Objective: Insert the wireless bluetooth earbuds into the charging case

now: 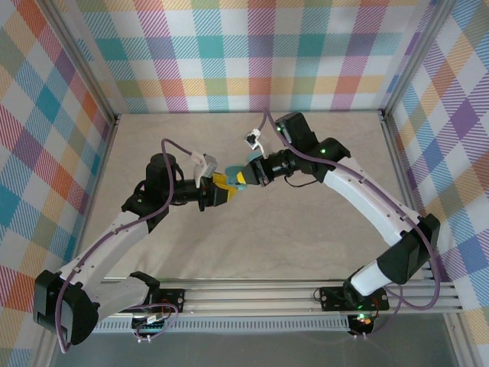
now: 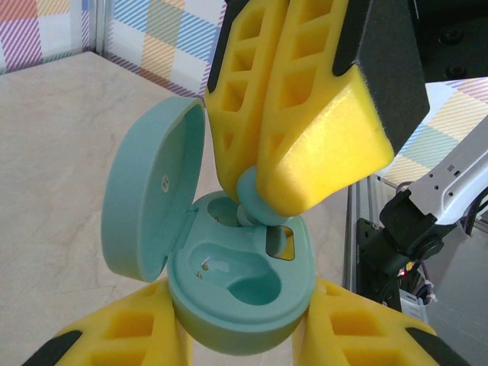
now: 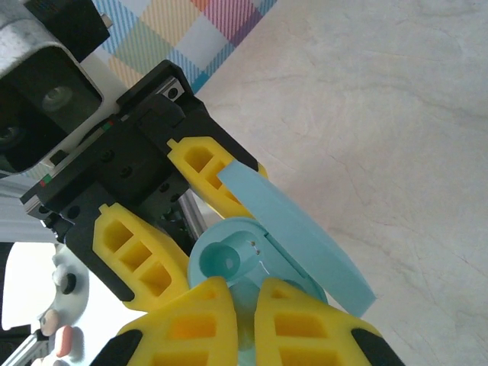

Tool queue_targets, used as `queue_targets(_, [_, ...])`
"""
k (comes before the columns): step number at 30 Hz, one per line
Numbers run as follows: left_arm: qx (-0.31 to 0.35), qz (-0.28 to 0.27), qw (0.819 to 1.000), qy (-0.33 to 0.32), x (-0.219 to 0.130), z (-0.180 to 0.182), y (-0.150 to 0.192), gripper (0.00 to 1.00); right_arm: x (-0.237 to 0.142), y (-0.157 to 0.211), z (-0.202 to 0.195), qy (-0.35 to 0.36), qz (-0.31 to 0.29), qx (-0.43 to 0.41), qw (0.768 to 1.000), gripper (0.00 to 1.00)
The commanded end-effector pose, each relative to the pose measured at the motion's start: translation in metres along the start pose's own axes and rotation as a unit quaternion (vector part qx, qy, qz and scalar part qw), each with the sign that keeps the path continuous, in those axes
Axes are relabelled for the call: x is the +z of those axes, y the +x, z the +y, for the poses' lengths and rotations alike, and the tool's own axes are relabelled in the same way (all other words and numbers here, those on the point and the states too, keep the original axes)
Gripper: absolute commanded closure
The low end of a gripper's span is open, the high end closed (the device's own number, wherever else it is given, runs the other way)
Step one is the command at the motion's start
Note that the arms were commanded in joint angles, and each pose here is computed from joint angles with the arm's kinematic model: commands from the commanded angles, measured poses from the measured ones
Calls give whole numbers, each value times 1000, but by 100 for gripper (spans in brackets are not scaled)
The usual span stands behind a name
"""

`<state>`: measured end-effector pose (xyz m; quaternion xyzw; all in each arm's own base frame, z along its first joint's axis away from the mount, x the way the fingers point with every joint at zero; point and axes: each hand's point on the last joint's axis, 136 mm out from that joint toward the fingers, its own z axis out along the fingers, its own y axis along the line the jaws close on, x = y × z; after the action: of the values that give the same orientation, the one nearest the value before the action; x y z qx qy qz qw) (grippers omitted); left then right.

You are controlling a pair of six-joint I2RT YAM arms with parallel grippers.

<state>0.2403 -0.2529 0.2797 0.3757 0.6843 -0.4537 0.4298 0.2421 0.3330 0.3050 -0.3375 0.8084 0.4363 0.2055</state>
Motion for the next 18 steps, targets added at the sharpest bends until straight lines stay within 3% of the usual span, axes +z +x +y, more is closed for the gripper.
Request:
queue_targets(1, [31, -24, 999, 16, -5, -11, -16, 100, 6, 8, 4, -34, 19, 15, 999, 92])
queue_targets(18, [35, -28, 999, 14, -7, -13, -18, 100, 9, 32, -13, 2, 73, 29, 997, 90])
